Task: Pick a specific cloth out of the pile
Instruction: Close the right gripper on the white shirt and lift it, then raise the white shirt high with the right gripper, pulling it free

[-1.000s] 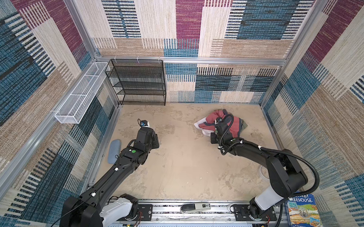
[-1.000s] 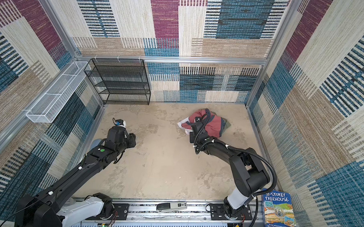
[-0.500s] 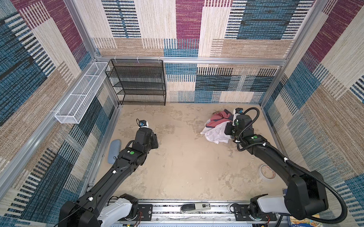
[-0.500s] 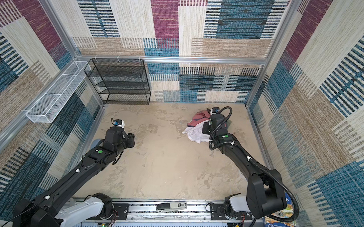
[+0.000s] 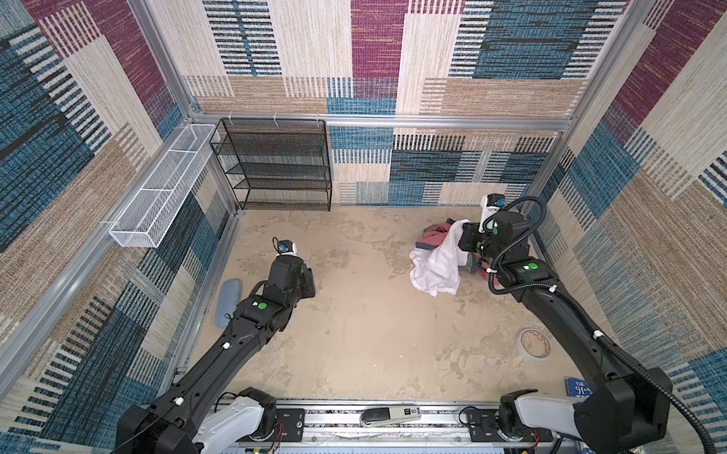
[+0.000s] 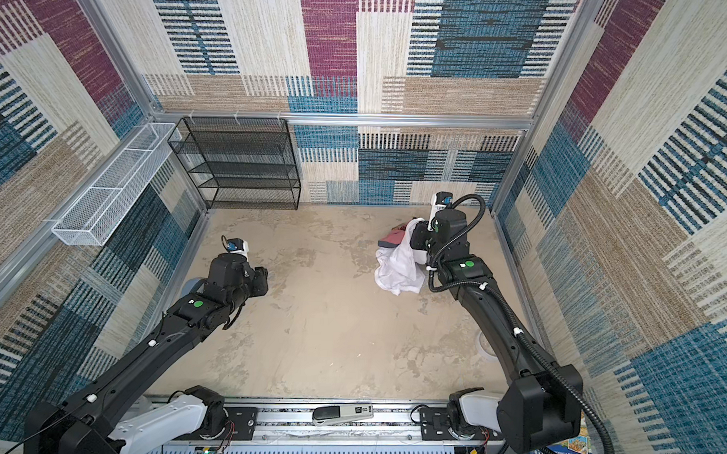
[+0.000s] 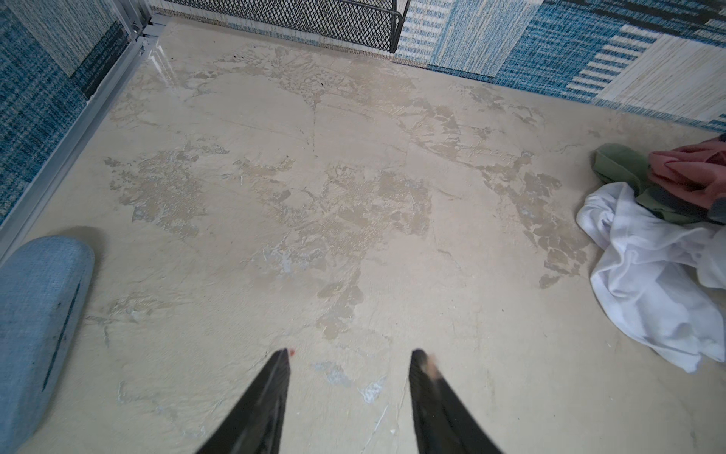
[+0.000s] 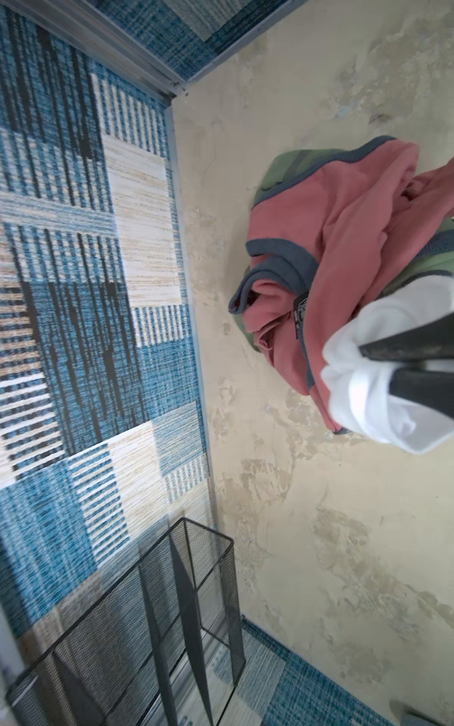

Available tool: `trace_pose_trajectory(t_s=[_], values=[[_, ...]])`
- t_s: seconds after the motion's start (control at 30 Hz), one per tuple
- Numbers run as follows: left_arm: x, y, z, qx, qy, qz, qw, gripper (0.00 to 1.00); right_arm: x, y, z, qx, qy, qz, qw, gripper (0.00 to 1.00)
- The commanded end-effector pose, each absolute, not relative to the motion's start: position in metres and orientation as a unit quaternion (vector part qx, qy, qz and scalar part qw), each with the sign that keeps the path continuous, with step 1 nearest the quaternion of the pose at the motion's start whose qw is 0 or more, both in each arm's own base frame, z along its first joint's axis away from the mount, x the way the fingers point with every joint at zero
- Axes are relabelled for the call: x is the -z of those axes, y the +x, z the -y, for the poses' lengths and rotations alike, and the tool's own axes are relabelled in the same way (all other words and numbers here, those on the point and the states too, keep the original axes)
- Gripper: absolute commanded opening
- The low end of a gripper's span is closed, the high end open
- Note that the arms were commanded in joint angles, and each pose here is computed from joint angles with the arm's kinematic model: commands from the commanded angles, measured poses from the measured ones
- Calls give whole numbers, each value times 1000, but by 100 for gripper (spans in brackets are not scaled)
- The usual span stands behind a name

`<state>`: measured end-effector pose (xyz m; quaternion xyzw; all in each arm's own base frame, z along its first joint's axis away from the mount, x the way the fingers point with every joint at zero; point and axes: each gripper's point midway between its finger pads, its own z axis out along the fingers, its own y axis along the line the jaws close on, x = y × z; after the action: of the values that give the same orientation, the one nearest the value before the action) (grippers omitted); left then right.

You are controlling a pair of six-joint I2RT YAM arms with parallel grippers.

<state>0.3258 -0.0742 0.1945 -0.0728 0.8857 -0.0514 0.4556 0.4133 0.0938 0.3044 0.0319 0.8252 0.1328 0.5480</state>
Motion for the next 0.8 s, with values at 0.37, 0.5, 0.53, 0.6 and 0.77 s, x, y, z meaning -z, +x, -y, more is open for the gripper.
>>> trace_pose_trajectory(t_s=[0.37,0.5,0.53,0.6,0.77], values=[[-205,323,74,60,-74,-880,466,53,-425,386,-105,-198,-1,-748,633,0],[-211,322,75,66,-74,-877,470,52,-447,379,-110,-214,-16,-733,646,0],[-213,322,75,67,-73,-877,471,52,-450,378,-114,-220,-24,-732,645,0],[-217,320,75,69,-73,-875,474,52,-462,376,-122,-236,-43,-727,643,0],[-229,316,73,75,-77,-869,482,52,-495,363,-140,-283,-85,-702,648,0]])
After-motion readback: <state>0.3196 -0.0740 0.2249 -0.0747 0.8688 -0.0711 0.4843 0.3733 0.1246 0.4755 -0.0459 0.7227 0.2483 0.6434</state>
